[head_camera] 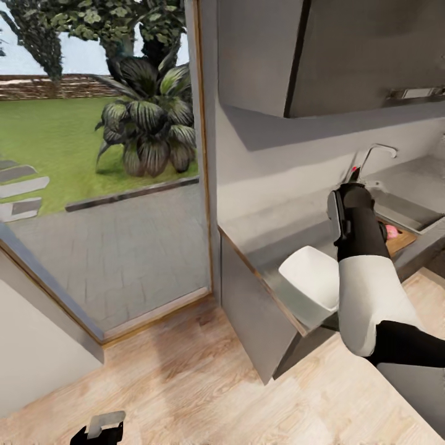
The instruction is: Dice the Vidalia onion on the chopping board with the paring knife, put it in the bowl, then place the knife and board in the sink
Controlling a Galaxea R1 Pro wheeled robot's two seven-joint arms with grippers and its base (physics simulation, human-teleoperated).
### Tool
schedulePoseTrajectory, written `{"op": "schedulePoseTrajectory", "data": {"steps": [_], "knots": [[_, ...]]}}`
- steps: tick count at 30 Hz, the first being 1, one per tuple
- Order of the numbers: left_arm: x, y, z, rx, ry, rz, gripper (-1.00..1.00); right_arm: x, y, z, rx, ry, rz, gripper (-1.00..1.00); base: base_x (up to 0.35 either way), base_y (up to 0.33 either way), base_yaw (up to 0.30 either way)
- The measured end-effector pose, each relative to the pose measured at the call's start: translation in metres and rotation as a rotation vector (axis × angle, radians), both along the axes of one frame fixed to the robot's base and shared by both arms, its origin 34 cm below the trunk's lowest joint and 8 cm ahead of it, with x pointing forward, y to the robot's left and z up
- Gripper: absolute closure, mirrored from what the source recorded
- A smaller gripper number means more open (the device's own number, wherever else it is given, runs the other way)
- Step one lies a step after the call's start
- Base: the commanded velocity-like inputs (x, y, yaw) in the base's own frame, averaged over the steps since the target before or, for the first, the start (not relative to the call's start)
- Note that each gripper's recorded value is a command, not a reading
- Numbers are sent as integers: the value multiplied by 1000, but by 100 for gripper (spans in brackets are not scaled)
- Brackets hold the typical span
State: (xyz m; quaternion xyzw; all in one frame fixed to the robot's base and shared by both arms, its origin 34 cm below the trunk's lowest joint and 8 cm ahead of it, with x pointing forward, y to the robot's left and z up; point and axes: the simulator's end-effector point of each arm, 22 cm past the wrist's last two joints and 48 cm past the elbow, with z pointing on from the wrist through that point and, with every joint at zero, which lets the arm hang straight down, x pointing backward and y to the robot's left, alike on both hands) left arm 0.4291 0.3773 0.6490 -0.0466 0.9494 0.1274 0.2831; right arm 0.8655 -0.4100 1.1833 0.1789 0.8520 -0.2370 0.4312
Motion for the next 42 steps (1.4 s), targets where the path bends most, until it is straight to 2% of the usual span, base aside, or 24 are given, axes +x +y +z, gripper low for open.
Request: {"op": "schedulePoseTrajectory", "data": {"steps": [5, 11, 14, 19, 25, 33, 38, 42], "knots": [[0, 1, 0, 1, -1, 1, -100, 11, 25, 19, -90, -17, 67, 100, -145, -162, 0], [-1, 2, 0, 3, 0, 2, -100, 14, 39, 25, -103, -32, 94, 100, -18, -20, 0], [0, 2, 1, 3, -1, 3, -100, 19, 60, 23, -71, -38, 132, 100, -2, -2, 0], [0, 3, 1, 5, -2, 5, -100, 23, 74, 19, -46, -39, 172, 100, 0, 0, 0], [-1, 8, 2, 13, -1, 10, -100, 35, 100, 13, 21, -60, 281, 100, 0, 0, 0], [-1, 9, 2, 14, -1, 10, -100, 35, 105, 6, 35, -56, 300, 100, -10, 0, 0], [-1, 8, 1, 13, 0, 9, -100, 38, 122, 4, 74, -62, 338, 100, -247, -12, 0], [-1, 6, 1, 10, -1, 9, -100, 38, 128, 5, 88, -68, 352, 100, -128, -172, 1]]}}
